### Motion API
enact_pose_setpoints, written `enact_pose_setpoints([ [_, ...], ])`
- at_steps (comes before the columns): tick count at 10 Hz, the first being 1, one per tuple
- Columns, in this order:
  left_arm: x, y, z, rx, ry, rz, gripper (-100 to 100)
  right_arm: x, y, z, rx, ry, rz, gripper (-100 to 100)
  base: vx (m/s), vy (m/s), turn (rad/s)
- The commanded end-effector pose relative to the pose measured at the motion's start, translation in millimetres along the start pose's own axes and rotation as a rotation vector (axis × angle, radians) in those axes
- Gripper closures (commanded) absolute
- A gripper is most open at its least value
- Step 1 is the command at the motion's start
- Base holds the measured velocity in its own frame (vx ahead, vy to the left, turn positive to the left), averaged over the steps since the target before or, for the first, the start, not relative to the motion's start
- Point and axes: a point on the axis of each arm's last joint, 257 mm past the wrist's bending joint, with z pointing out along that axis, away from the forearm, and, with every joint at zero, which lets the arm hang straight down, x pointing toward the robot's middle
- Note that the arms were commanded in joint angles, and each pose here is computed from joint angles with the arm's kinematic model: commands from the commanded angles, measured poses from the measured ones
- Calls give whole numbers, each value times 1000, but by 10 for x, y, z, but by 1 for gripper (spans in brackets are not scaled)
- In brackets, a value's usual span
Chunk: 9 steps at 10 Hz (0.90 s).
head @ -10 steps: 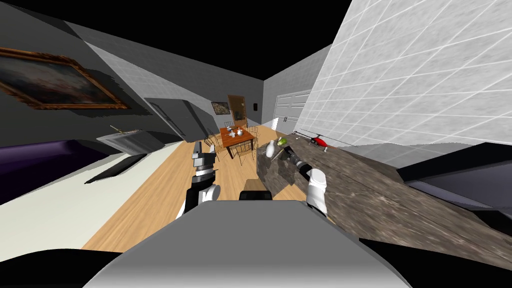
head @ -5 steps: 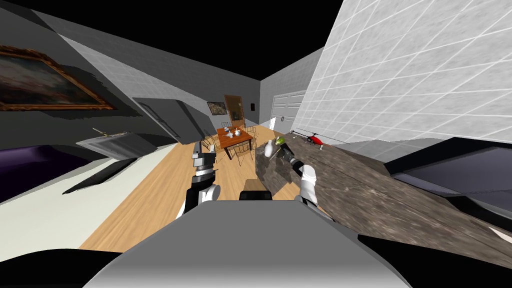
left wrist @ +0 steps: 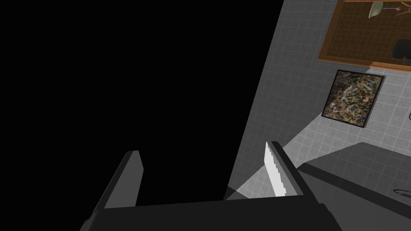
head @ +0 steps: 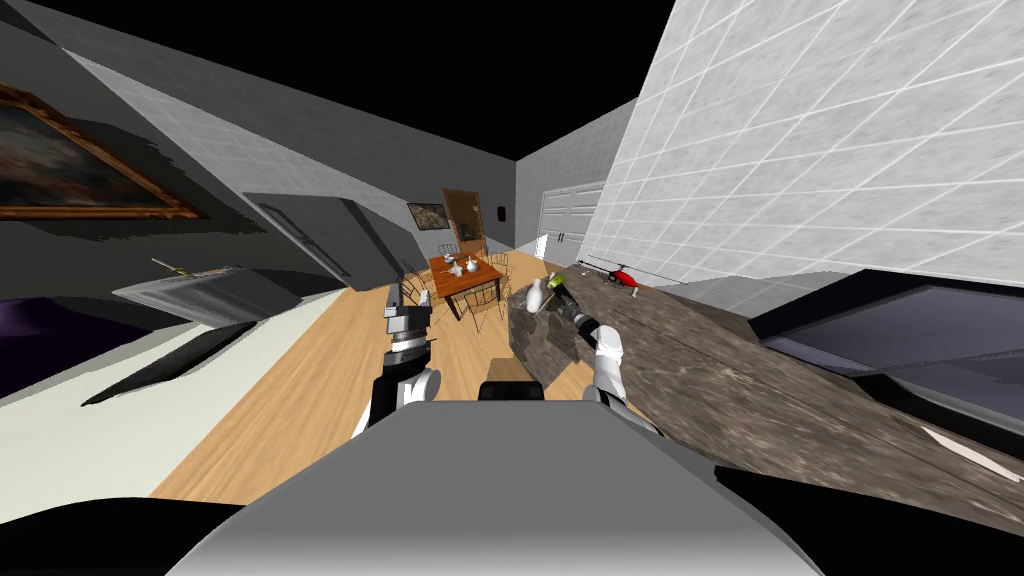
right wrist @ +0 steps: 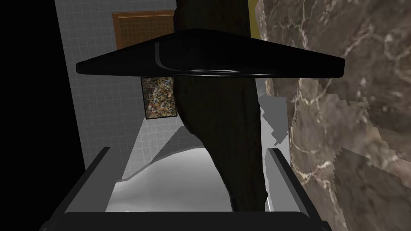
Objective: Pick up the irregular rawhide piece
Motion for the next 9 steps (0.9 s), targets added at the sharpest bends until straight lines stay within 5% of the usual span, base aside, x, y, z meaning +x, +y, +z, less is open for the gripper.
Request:
enact_pose_setpoints([
  [1,0,0,0,0,0,0,0,-2,-1,3,0,0,0,-100,-6,-6,20],
  [5,0,0,0,0,0,0,0,-2,-1,3,0,0,0,-100,1,1,-3],
  [6,0,0,0,0,0,0,0,-249,0,222,0,-32,3,-100,12,22,-131],
  [9,0,0,0,0,0,0,0,-513,-9,431,0,-65,3,-100,14,22,-115],
])
